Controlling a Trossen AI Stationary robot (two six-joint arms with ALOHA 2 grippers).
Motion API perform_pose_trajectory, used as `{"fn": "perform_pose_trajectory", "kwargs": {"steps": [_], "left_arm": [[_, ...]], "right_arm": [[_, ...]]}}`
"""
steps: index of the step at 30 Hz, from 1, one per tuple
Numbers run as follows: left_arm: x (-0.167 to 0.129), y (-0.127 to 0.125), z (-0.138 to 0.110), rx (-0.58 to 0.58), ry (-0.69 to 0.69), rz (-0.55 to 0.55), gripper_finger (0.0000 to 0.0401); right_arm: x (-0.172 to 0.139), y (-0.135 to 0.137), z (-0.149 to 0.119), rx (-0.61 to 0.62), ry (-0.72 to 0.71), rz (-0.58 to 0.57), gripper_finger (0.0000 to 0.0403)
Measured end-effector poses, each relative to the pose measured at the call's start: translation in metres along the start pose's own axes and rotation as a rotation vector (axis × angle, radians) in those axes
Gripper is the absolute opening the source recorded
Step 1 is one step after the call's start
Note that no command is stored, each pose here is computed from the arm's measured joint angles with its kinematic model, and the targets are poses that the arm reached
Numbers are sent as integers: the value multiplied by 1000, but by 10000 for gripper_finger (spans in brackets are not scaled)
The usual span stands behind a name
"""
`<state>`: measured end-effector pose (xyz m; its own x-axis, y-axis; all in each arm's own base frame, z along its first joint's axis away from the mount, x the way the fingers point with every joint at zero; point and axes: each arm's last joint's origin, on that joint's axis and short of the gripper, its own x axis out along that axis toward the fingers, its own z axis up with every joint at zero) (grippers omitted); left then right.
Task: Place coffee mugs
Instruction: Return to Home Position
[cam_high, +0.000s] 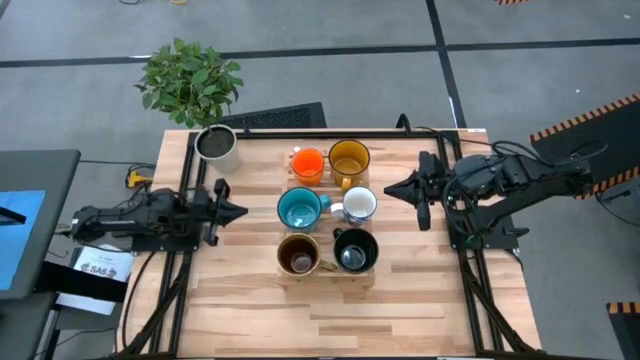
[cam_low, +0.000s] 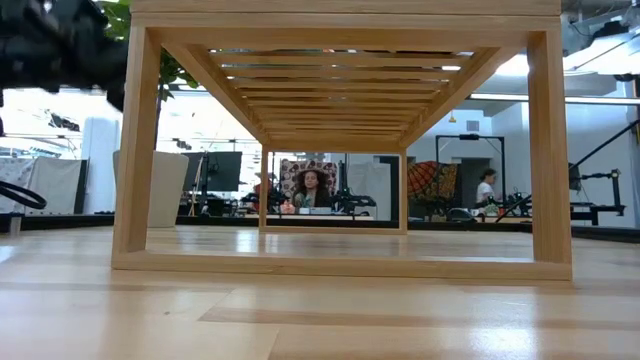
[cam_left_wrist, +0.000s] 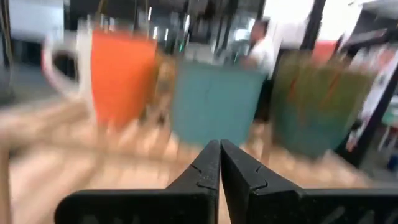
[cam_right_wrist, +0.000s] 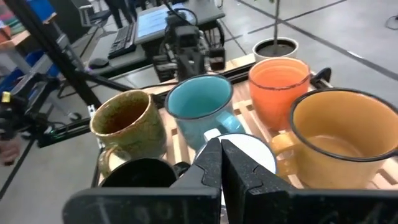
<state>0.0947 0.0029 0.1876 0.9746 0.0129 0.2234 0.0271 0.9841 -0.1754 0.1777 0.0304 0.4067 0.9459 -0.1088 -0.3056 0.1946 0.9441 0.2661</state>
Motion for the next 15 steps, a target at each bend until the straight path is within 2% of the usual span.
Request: {"fn": "perform_pose_trajectory", "kwargs": {"steps": [4, 7, 10, 15], "left_arm": [[-2, 4, -19, -60, 194, 46, 0], [-1, 5, -17, -74, 171, 63, 0], [-2, 6, -17, -93, 172, 110, 0], [-1, 6, -20, -108, 196, 112, 0]], "right_arm": [[0, 1, -1, -8, 25, 36, 20], [-1, 1, -5, -23, 73, 60, 20], [-8, 0, -10, -89, 111, 72, 20], [-33, -4, -14, -123, 134, 104, 20]]}}
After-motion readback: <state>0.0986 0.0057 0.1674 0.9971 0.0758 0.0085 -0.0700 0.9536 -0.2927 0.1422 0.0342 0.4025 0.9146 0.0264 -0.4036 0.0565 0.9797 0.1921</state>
